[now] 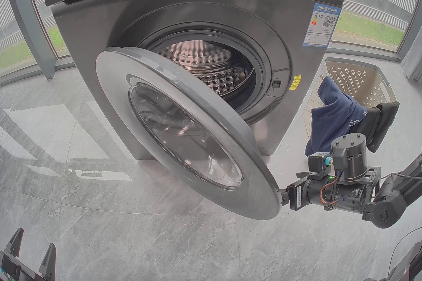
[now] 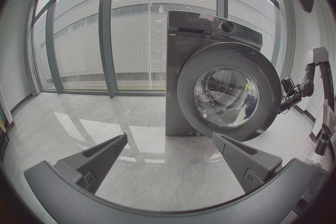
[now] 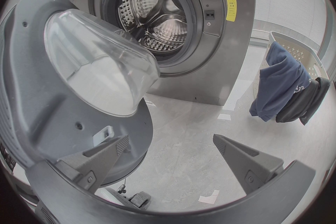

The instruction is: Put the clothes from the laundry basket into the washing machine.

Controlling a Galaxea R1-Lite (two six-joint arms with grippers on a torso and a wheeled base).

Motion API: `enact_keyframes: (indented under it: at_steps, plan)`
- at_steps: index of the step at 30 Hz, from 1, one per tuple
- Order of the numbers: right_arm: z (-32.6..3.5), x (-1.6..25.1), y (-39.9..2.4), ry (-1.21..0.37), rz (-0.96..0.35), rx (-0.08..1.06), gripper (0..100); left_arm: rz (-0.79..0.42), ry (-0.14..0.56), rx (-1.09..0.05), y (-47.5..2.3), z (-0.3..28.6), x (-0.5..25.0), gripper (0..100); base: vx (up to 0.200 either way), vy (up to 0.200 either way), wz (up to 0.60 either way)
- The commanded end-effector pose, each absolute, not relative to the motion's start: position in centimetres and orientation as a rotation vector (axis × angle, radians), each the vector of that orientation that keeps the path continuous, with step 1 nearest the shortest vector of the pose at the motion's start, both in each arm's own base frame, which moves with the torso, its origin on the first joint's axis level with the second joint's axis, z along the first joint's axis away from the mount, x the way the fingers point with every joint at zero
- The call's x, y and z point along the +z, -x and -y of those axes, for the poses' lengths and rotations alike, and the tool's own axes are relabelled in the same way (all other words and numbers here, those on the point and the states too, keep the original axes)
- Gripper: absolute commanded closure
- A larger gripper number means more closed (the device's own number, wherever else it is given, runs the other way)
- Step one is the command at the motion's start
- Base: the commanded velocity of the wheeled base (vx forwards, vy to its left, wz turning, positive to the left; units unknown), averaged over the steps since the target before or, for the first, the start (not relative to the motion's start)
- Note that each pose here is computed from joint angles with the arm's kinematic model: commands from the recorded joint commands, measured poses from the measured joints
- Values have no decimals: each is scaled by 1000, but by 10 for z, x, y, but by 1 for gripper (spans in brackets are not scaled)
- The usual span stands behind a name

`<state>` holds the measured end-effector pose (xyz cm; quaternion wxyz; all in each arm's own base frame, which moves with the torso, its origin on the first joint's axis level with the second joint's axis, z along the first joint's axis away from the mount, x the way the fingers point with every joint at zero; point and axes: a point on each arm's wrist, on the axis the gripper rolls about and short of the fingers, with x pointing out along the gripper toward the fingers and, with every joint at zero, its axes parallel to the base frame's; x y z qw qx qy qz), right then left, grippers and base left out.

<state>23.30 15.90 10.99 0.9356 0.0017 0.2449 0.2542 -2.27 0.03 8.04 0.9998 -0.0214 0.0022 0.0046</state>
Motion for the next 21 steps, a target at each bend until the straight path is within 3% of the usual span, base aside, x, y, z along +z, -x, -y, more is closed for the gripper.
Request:
enact_keyframes:
  at_steps: [1, 13, 18, 21]
  plan:
    - [-165, 107, -238, -11, -496, 531, 0, -12, 43, 9, 22, 0, 76, 0, 0, 0, 0]
    - [-167, 104, -199, 23, -530, 621, 0, -14, 43, 9, 22, 0, 76, 0, 0, 0, 0]
    - [-158, 106, -202, 15, -523, 583, 0, -12, 43, 9, 22, 0, 76, 0, 0, 0, 0]
    - [-138, 104, -216, 3, -527, 493, 0, -14, 43, 9, 22, 0, 76, 0, 0, 0, 0]
